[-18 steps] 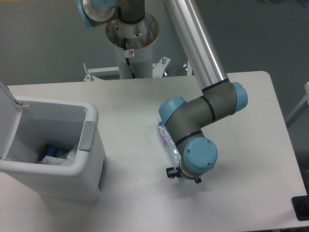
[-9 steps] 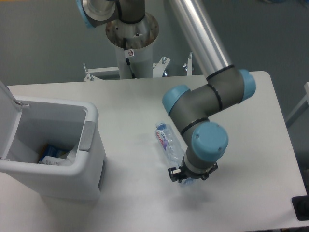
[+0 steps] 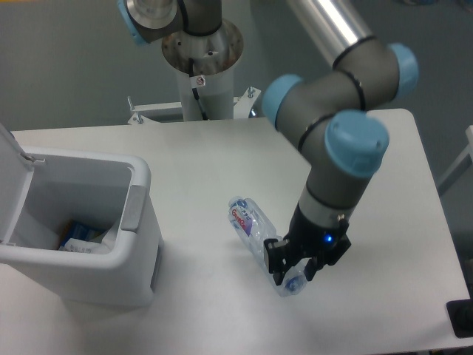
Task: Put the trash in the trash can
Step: 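Lift the bottle and carry it over the trash bin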
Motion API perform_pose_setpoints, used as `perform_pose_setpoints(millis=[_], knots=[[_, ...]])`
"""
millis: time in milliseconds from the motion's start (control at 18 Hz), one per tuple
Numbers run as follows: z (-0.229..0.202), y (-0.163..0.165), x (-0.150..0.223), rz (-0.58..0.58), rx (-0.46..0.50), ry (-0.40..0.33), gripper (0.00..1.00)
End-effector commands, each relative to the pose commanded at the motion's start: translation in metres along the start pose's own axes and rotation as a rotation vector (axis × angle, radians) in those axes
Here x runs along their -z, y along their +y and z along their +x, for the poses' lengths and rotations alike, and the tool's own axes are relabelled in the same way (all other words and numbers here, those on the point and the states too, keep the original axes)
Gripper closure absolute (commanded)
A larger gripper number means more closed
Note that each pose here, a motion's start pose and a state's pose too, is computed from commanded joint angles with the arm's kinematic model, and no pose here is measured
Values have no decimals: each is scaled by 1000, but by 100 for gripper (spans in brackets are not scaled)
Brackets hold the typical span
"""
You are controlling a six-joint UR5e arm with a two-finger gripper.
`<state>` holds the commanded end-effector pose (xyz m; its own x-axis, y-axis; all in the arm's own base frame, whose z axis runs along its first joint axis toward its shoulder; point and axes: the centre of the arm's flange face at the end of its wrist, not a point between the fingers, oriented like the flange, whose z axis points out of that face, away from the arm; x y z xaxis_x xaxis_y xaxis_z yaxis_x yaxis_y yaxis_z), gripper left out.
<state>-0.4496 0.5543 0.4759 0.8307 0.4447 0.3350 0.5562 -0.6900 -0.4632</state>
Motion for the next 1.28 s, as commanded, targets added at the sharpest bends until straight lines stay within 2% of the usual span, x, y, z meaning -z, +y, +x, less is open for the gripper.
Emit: perform_pose_setpoints(millis=[278, 500, 667, 833, 1056, 1278], knots=[[40, -11, 51, 144, -62, 98, 48], [61, -21, 73, 220, -100, 133, 48], [86, -34, 105, 288, -117, 199, 48], [107, -34, 131, 330, -155, 274, 48], [124, -31, 146, 360, -186, 332, 48], [159, -27, 136, 349, -232, 390, 48]])
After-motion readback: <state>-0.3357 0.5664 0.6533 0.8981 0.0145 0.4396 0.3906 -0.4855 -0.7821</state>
